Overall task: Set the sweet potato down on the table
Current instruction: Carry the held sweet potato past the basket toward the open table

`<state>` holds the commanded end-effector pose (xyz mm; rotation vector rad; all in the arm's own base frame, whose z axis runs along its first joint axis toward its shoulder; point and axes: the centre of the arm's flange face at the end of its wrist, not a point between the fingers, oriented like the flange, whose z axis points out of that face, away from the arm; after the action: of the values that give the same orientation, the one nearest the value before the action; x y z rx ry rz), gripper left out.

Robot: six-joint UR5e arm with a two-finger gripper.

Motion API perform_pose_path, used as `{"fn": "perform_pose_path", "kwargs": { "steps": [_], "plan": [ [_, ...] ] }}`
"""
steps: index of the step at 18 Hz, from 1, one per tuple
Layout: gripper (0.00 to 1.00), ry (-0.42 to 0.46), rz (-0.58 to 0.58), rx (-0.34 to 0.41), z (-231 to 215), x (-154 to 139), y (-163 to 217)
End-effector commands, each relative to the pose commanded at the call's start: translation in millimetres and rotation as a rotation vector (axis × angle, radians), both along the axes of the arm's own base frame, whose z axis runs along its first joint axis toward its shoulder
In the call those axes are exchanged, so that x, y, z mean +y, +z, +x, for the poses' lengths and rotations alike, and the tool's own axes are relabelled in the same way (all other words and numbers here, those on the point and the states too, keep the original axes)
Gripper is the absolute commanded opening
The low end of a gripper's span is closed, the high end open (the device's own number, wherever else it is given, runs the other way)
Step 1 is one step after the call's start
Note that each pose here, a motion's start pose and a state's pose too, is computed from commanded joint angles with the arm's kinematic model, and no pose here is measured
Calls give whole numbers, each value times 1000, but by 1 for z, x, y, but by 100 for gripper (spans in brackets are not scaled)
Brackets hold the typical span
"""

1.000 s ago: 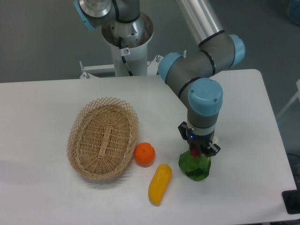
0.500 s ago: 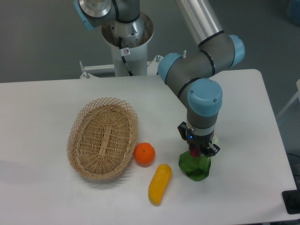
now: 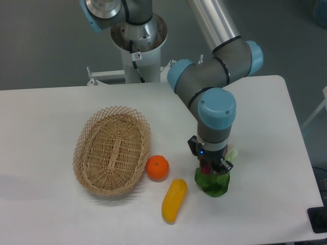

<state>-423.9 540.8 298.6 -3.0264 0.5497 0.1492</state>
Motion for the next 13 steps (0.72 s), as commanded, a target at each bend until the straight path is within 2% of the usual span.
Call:
{"fn": "perform_pose_path", "kwargs": {
  "steps": [7, 13],
  "plan": [
    [9, 11, 68, -15, 36, 48, 13],
    [9, -42, 118, -18, 91, 92, 21]
  ]
}}
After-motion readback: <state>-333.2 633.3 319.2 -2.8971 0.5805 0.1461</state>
